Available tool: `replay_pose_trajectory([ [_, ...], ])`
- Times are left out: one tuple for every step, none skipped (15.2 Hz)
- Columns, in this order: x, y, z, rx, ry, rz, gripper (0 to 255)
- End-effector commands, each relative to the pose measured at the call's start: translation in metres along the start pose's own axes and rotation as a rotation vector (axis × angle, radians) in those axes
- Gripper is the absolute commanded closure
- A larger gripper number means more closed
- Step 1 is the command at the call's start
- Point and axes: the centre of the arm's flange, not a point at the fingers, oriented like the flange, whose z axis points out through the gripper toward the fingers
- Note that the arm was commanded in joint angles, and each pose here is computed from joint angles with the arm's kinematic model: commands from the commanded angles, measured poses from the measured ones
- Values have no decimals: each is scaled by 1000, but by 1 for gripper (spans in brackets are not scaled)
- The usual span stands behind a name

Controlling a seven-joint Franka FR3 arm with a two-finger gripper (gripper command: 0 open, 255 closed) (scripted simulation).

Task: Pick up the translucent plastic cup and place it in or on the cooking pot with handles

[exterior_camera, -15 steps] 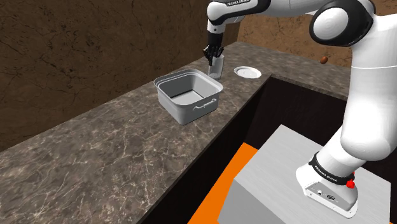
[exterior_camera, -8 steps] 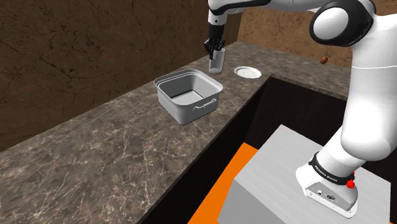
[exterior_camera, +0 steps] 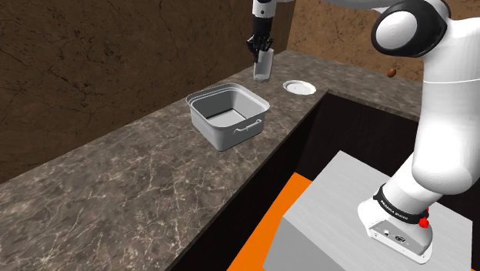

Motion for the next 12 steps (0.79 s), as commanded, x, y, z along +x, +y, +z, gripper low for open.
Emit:
replay_pose_trajectory([
  [0,-1,-11,0,0,0,255],
  [0,-1,-16,0,0,0,255],
  [0,-1,-22,0,0,0,255],
  [0,-1,-27,0,0,0,255],
  [0,-1,-32,0,0,0,255],
  [0,-1,-37,0,0,0,255],
  [0,-1,-43,0,0,0,255],
  [0,-1,-48,0,0,0,255],
  [0,-1,-53,0,0,0,255],
  [0,-1,-55,0,0,0,255],
  [-4,-14,-57,0,0,0,255],
  [-8,-26,-59,0,0,0,255],
])
